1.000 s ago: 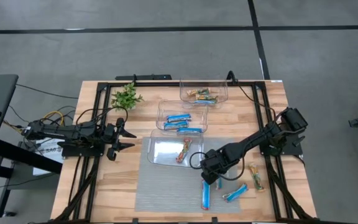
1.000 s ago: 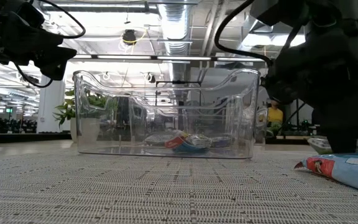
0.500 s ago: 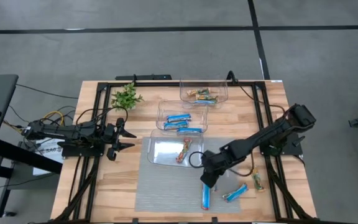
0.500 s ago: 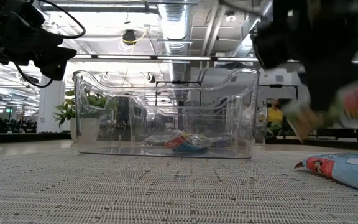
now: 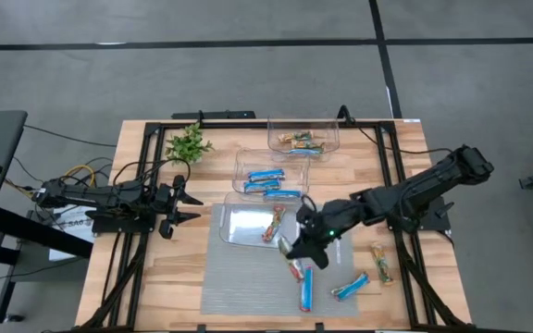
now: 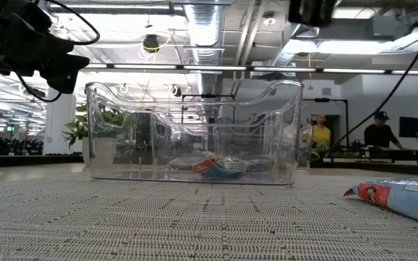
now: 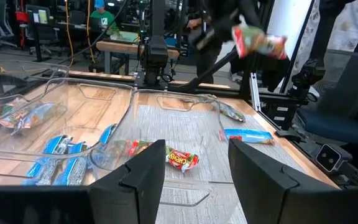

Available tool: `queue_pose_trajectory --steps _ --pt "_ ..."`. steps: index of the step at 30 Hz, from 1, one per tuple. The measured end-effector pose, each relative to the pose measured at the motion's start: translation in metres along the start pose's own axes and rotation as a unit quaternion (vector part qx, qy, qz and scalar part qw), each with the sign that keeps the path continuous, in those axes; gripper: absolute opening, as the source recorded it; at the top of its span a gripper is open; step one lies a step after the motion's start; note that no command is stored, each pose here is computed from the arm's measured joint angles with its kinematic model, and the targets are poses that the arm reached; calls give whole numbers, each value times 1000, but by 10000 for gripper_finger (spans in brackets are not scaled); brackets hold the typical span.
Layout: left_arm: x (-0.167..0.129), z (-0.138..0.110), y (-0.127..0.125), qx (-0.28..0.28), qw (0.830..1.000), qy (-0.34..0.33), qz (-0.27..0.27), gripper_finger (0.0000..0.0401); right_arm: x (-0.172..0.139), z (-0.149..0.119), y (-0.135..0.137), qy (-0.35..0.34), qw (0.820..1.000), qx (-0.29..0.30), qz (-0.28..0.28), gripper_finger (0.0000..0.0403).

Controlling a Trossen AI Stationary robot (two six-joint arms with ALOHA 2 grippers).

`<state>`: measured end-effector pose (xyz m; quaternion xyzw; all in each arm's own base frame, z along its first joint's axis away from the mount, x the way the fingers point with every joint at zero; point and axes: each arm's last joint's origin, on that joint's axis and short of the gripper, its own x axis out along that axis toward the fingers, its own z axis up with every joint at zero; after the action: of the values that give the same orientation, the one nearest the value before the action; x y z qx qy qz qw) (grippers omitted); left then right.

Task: Pick and place Granola Bars by type
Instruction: Put the red granola bar into the bottom transparent bin

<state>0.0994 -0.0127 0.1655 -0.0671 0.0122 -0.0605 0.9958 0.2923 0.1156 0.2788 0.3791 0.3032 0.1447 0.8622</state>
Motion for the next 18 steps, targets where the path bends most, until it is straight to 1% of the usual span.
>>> queue_pose_trajectory --steps 3,10,14,18 --pt "0 0 0 -1 1000 0 0 168 -5 8 4 -28 999 -19 22 52" --pt "0 0 0 -2 1000 0 0 168 -8 15 -1 -40 999 -22 15 52" --pt "0 0 0 0 1000 0 0 168 -9 21 -6 -61 997 -42 -3 52" --pt "0 0 0 -2 1000 0 0 168 -13 33 -16 -95 993 -55 -34 52"
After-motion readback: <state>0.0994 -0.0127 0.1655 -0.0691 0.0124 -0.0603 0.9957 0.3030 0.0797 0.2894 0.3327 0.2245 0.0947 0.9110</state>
